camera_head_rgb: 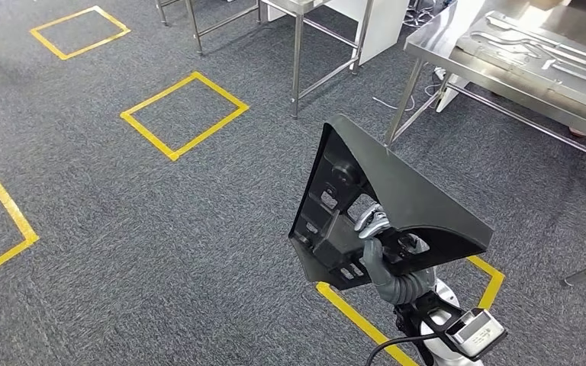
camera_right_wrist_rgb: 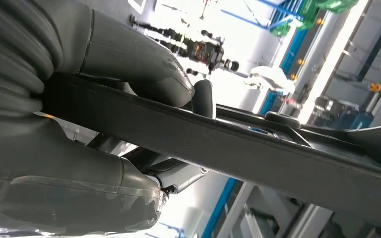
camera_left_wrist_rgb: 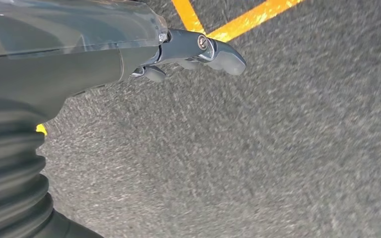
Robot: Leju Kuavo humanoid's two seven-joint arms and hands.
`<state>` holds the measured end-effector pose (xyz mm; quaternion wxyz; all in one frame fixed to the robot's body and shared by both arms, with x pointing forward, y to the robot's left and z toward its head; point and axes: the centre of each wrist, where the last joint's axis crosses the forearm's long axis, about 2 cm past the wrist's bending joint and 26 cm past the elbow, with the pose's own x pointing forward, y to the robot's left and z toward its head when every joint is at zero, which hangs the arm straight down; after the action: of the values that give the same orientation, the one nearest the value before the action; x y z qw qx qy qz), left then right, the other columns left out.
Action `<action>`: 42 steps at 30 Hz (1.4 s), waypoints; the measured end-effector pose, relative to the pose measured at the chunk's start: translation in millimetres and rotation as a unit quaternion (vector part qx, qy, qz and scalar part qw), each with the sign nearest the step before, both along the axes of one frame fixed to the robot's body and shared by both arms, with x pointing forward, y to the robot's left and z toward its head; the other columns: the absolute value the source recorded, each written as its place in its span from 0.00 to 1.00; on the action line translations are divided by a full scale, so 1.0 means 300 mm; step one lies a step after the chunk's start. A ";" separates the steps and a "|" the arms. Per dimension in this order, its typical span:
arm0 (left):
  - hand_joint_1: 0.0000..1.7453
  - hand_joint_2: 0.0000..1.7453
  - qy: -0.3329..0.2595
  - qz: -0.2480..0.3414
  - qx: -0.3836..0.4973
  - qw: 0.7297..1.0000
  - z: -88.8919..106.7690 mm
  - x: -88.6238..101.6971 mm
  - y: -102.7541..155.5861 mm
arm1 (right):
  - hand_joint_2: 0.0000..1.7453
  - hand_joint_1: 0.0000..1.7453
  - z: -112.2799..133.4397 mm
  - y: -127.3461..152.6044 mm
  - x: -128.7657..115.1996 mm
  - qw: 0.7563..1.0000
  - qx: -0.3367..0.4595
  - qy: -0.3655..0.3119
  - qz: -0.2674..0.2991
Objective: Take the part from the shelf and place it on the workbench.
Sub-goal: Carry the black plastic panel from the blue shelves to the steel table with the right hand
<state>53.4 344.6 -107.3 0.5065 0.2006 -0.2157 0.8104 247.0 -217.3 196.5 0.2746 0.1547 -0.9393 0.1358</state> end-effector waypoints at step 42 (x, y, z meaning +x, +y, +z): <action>0.00 1.00 -0.004 -0.001 -0.004 1.000 -0.001 0.002 -0.011 | 1.00 1.00 -0.003 0.055 0.020 1.000 -0.008 0.001 0.026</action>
<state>54.1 341.3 -107.5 0.5075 0.1953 -0.2149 0.8112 253.1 -200.8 195.6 0.2734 0.1773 -0.9333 0.1507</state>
